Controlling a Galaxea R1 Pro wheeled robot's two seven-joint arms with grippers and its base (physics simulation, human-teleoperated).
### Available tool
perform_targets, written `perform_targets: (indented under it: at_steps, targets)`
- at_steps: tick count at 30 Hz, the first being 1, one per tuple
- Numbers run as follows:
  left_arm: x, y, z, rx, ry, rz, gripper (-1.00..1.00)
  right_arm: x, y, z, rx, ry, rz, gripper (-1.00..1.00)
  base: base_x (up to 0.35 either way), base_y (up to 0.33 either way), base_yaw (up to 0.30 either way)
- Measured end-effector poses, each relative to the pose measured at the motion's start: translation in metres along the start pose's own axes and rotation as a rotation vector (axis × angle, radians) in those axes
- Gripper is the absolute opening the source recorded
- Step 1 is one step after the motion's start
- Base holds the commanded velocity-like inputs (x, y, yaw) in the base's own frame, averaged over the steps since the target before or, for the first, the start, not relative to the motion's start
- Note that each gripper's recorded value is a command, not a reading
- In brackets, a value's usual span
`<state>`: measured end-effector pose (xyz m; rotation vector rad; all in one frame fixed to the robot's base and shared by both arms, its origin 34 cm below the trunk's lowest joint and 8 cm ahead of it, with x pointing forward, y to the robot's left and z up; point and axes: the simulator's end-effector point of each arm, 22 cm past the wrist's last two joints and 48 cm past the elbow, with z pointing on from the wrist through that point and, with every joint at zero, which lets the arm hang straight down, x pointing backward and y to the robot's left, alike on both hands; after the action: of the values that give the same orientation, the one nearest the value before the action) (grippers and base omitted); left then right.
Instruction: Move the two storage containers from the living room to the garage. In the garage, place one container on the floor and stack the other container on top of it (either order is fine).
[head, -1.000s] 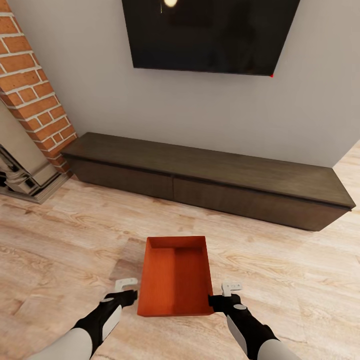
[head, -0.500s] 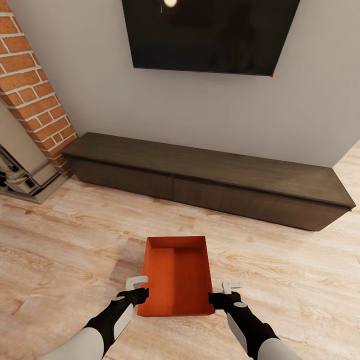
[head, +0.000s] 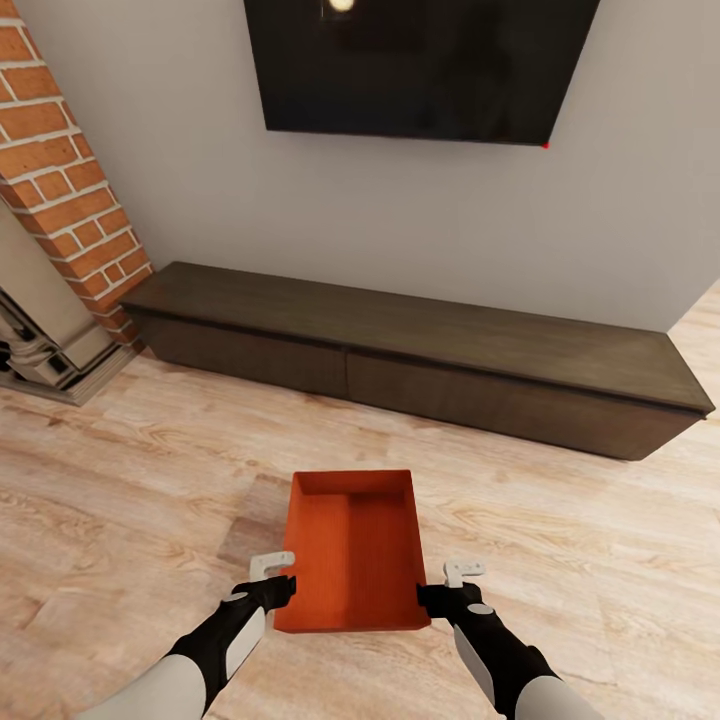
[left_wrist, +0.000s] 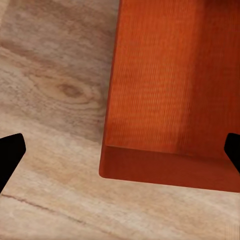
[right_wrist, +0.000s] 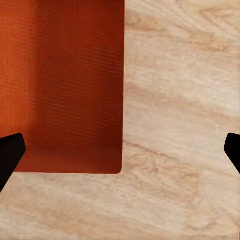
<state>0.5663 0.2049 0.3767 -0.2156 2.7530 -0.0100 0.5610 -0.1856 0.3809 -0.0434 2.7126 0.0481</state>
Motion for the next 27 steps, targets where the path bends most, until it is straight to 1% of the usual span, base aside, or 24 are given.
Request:
perform_targets:
  at_steps: [9, 16, 22, 27]
  targets:
    - [0.008, 0.002, 0.015, -0.002, 0.000, 0.002, 1.00, 0.004, -0.003, 0.015, 0.003, -0.017, -0.005, 1.00, 0.000, 0.000, 0.000]
    - [0.015, 0.003, 0.027, -0.002, 0.002, 0.007, 1.00, -0.015, -0.004, 0.024, -0.007, -0.073, -0.010, 1.00, 0.000, 0.000, 0.000]
    - [0.020, 0.008, 0.038, -0.009, 0.000, 0.011, 1.00, -0.015, 0.002, 0.033, -0.016, -0.087, 0.007, 1.00, 0.000, 0.000, 0.000]
    - [0.023, 0.014, 0.047, -0.018, -0.005, 0.013, 1.00, -0.014, 0.004, 0.041, -0.011, -0.104, 0.001, 1.00, 0.000, 0.000, 0.000]
